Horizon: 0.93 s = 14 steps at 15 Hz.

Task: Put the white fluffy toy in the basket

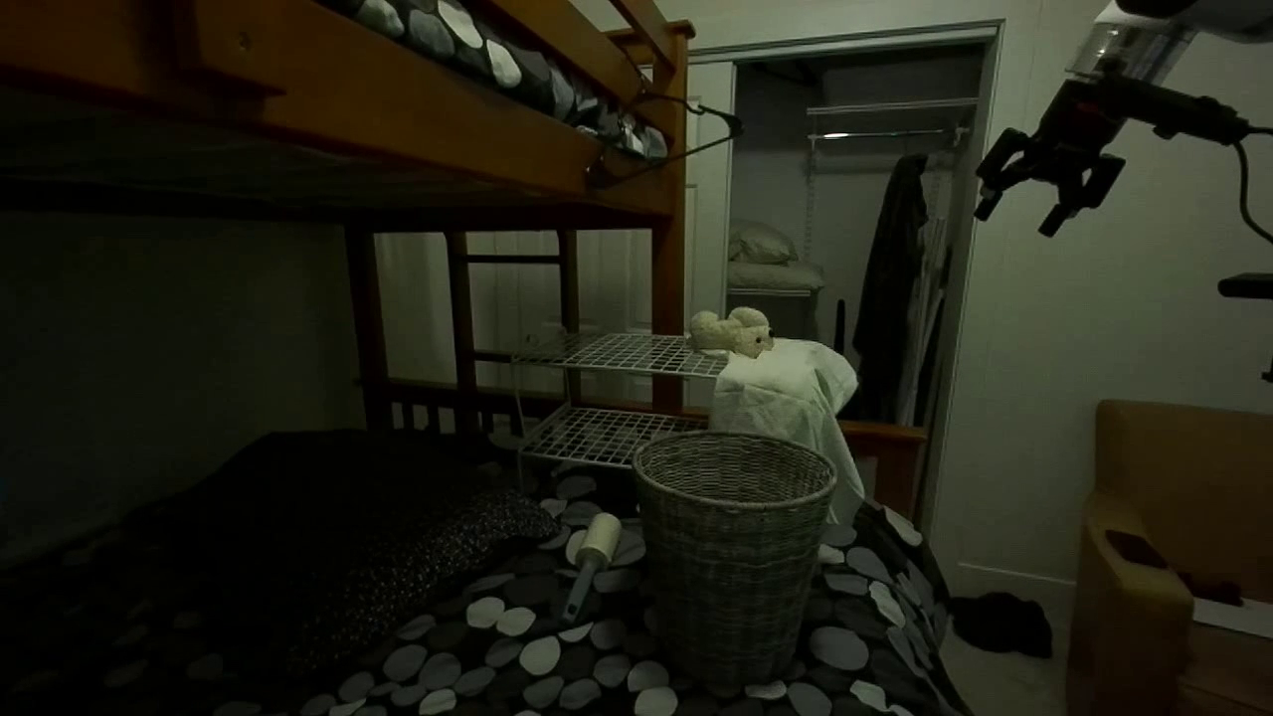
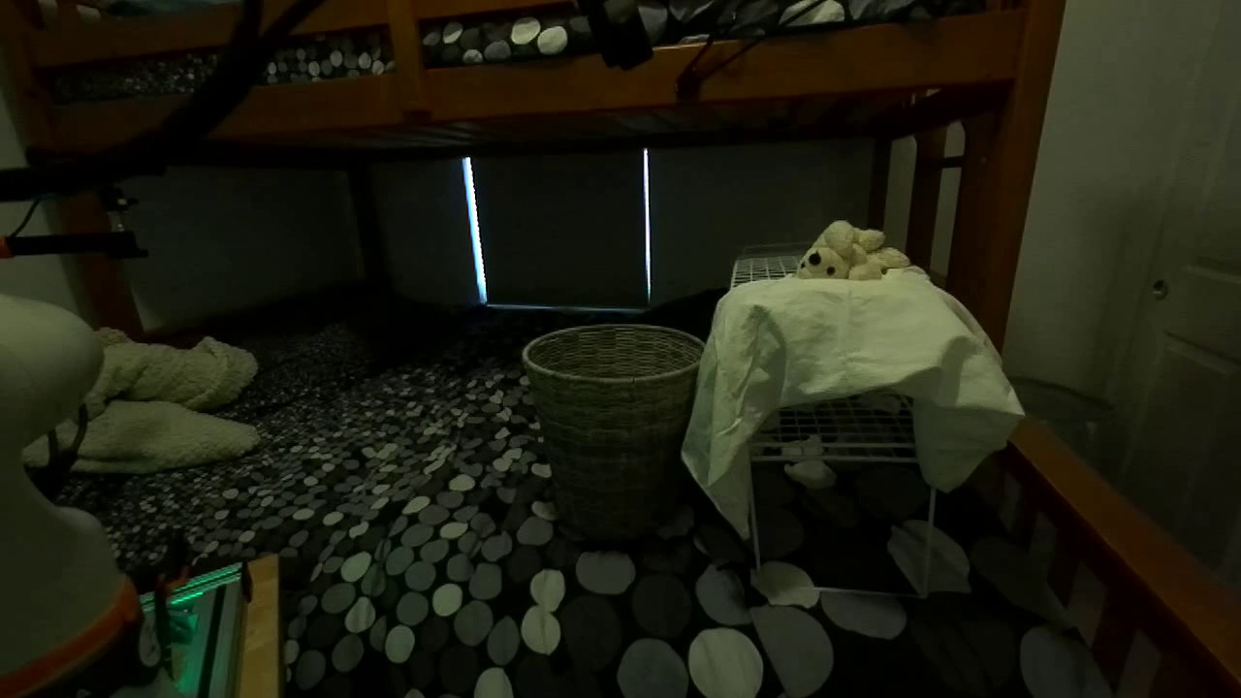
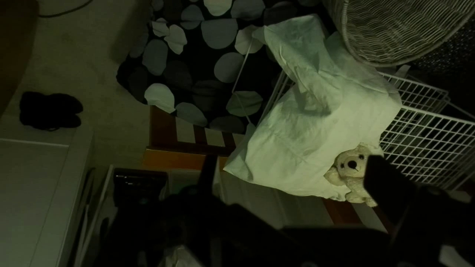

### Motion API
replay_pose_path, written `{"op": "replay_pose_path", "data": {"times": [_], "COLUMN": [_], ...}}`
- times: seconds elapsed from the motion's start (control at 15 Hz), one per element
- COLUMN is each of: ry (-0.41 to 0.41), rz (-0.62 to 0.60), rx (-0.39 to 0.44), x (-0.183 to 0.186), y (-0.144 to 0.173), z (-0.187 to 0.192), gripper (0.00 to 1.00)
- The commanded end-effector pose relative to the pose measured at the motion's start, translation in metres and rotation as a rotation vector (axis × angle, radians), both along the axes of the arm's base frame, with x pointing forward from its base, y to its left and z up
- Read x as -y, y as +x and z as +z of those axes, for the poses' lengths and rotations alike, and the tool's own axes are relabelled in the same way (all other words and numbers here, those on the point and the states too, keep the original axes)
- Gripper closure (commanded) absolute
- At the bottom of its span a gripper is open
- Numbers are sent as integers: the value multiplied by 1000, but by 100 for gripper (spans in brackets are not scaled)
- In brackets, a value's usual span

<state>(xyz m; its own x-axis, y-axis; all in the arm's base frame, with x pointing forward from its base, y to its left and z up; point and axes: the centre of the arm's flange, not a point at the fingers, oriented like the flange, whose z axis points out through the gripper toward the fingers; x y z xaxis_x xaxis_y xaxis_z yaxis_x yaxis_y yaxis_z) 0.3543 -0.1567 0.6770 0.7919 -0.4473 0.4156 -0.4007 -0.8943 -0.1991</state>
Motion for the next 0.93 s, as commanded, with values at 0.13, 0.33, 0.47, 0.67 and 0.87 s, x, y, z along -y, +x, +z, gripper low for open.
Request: {"op": "replay_pose_path", "data": {"times": [0.13,0.33,0.47,0.67,0.87], "ry": [73,161,160,117,97], "rz": [-1,150,261,349,344], "rx": [52,137,175,225,261], "x": [-15,-70,-127,-192,-210], "y": [24,72,96,133,130], "z": [6,26,33,30,23], "gripper": [0,0,0,0,0]}}
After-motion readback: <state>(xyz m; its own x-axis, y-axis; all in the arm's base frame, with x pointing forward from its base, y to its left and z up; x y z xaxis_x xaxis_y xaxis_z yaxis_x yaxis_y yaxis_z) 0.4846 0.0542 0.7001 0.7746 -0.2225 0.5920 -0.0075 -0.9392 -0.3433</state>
